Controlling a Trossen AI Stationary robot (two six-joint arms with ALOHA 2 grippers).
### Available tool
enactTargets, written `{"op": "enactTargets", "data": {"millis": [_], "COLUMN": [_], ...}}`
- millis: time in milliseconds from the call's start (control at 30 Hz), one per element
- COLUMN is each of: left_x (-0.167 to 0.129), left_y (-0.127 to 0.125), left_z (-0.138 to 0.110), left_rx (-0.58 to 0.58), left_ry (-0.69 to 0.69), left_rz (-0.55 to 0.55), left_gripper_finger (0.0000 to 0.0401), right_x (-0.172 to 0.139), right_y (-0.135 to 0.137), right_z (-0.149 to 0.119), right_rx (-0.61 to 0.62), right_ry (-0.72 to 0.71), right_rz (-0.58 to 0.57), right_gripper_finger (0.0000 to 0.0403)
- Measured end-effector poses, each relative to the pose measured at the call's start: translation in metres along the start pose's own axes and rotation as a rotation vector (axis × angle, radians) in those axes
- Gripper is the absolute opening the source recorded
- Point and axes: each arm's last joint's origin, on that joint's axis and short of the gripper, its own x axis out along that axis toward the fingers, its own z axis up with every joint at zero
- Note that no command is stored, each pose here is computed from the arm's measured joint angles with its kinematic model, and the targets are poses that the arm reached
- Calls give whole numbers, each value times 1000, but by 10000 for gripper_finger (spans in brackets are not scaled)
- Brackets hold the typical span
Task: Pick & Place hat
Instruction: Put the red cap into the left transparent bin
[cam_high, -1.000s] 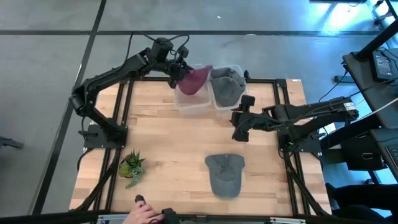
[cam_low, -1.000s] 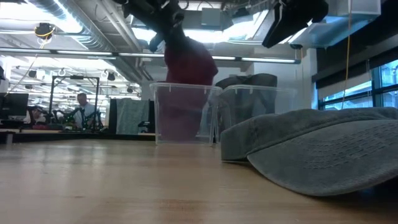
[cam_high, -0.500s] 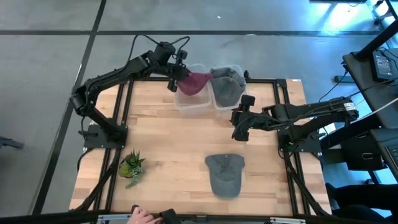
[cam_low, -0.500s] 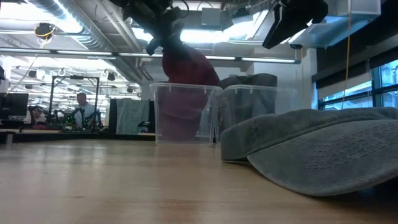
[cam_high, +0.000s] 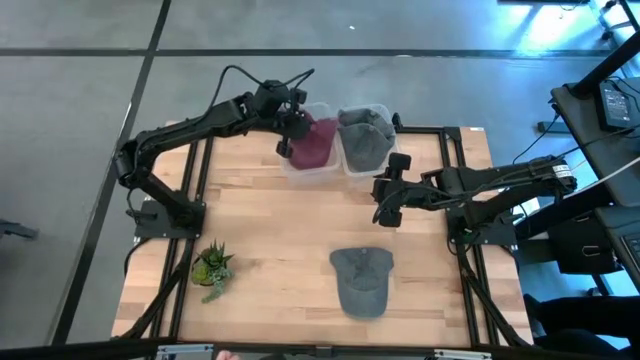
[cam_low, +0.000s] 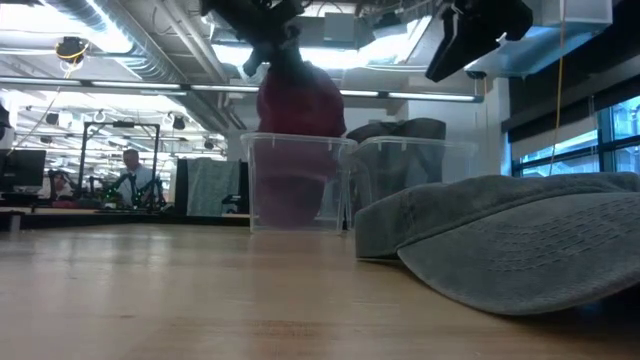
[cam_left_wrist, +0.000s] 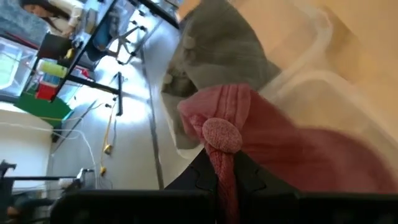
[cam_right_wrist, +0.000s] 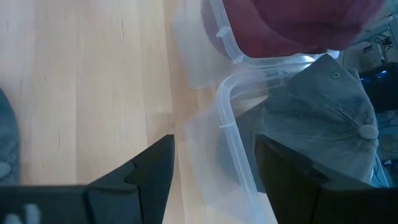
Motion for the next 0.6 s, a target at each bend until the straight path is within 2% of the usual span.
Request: {"op": "enactTargets", "data": {"millis": [133, 400, 600], "left_x": [1, 8, 22], "left_y": [-3, 2, 3], "left_z": [-6, -18, -33], "left_rx": [12, 38, 18], "left_ry": [33, 61, 76], "left_rz": [-44, -30, -76], "left_gripper_finger": [4, 4, 5], "right_x": [0, 0, 0], "right_y": [0, 0, 0], "right_z": [-1, -4, -4], "right_rx": [17, 39, 54], "right_ry": [13, 33, 34], "right_rz": [1, 1, 1], "right_gripper_finger": [220, 220, 220]}}
